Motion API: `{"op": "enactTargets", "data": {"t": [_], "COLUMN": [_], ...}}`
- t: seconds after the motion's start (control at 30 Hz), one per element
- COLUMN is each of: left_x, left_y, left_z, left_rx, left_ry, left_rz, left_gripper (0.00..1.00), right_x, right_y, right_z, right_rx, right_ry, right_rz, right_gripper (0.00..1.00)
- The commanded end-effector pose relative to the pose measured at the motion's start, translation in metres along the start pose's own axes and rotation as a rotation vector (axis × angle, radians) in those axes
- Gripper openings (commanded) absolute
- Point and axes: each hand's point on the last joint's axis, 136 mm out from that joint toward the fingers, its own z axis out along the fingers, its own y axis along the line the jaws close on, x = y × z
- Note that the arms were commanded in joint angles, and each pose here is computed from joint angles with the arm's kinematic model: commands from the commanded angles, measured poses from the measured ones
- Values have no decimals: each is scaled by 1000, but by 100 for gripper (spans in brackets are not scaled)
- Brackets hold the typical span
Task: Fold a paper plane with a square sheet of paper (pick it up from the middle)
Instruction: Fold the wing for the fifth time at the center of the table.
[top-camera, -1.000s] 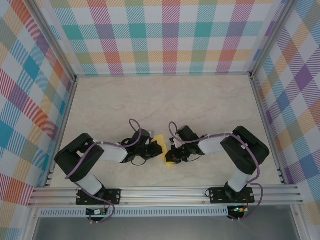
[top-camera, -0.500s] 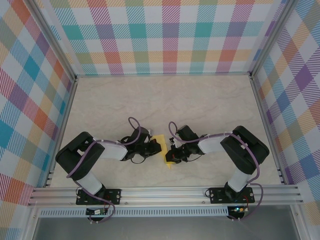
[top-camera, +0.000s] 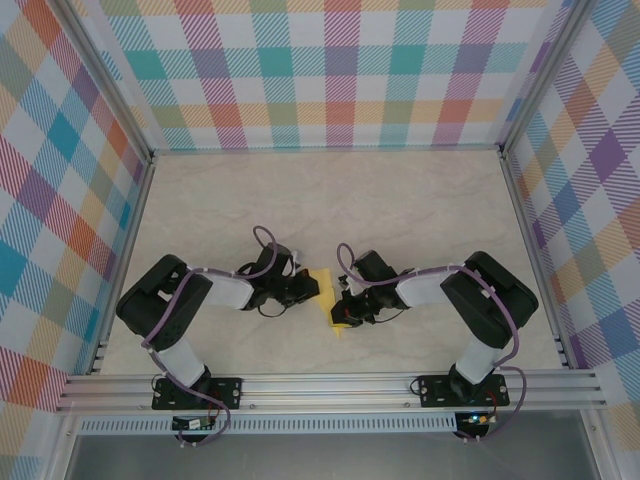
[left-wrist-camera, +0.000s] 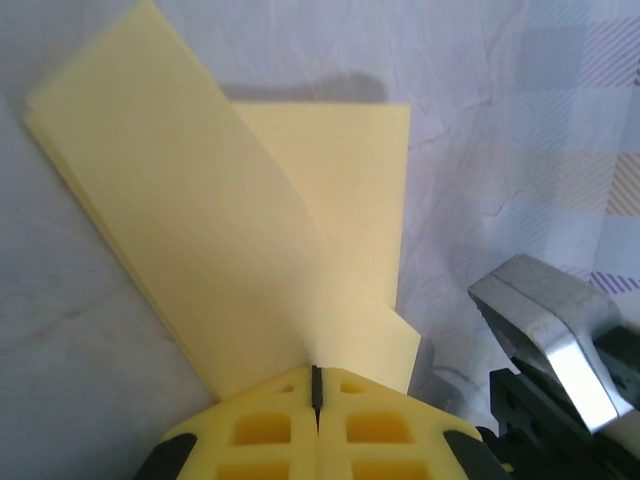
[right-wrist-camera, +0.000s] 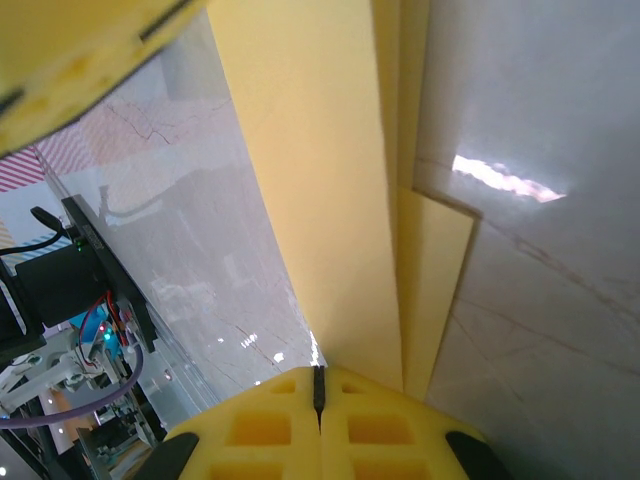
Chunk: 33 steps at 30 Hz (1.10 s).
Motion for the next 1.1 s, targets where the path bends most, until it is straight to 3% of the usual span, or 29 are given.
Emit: {"op": "enactTargets", "data": {"t": [0.0, 0.53, 0.73, 0.9, 1.07], "left_x": [-28, -72, -90, -83, -51], "left_y": [30, 26, 4, -29, -59], "left_z": [-4, -18, -37, -57, -70], "left_rx": [-108, -86, -52, 8, 33], "left_ry": [-89, -115, -129, -134, -153], "left_rz": [-17, -23, 2, 26, 79], "left_gripper": [0, 0, 0, 0, 1], "right_x": [25, 25, 21, 16, 14], "right_y": [-58, -56, -52, -47, -46], "right_z": [6, 5, 5, 4, 3], "right_rx": [196, 188, 184, 177, 180], "right_ry": [58, 68, 58, 42, 35], "right_rz": [139, 127, 126, 117, 118], "right_gripper": [0, 0, 1, 1, 1]}}
